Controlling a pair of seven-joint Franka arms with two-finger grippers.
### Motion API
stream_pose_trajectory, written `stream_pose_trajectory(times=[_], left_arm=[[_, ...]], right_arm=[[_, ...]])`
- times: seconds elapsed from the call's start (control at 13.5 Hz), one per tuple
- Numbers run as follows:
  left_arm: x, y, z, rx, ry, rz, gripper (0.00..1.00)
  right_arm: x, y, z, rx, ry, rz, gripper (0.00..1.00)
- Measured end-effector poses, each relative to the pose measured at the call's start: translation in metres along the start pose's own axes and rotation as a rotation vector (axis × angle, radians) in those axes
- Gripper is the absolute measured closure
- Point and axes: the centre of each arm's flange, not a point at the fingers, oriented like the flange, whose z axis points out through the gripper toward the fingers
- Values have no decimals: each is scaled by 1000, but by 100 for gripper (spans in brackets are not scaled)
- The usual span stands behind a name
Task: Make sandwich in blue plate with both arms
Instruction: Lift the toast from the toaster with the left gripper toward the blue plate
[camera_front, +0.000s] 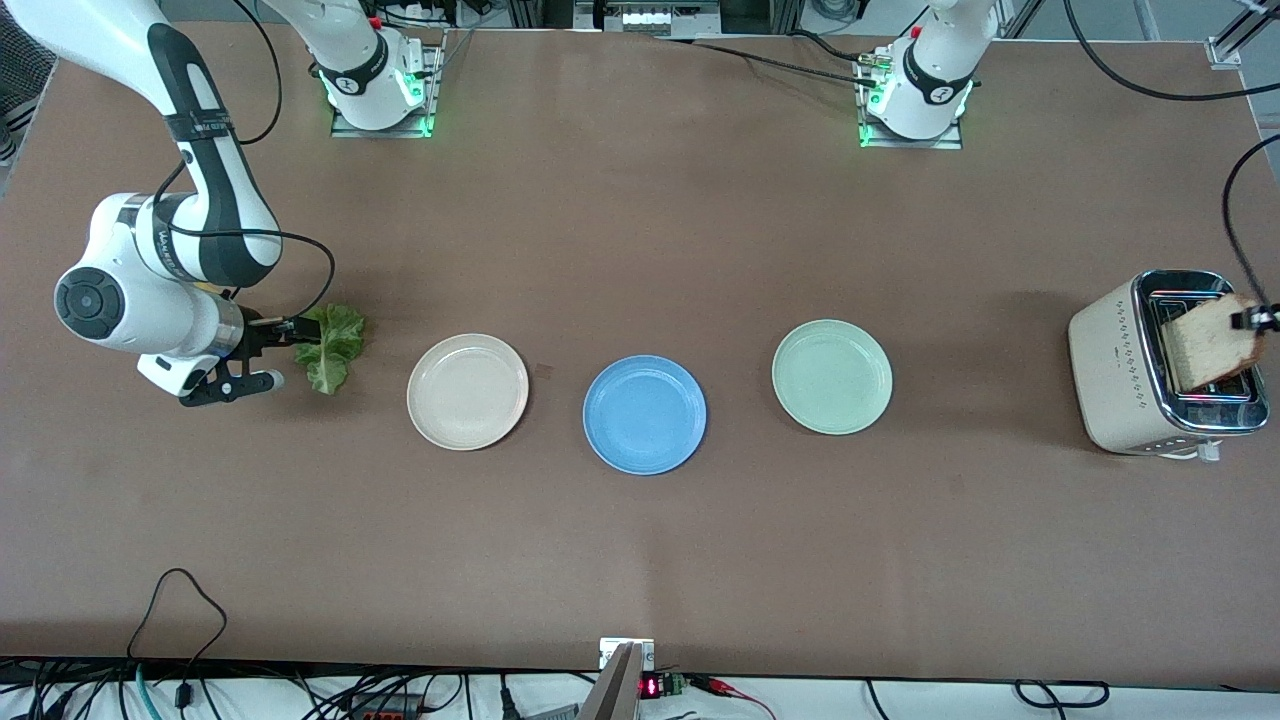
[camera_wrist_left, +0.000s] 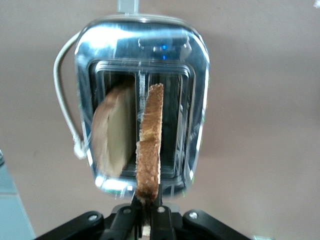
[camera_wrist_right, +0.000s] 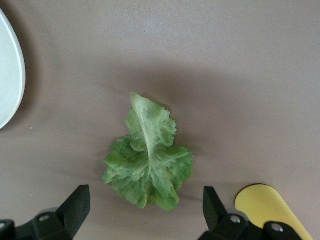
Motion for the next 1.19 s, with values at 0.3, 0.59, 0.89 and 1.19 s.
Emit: stream_pose_trajectory(times=[0.3, 0.59, 0.89, 1.19], left_arm=[[-26, 74, -60, -78, -65, 134, 93], [-43, 240, -106, -198, -21, 320, 93], [2, 355, -46, -498, 13, 216, 93], [7, 507, 9, -524, 71, 135, 93]], right_arm=[[0, 1, 2, 1, -3, 1, 0], [1, 1, 7, 3, -11, 2, 0], [1, 1, 9, 2, -11, 2, 0], [2, 1, 12, 3, -13, 2, 0]])
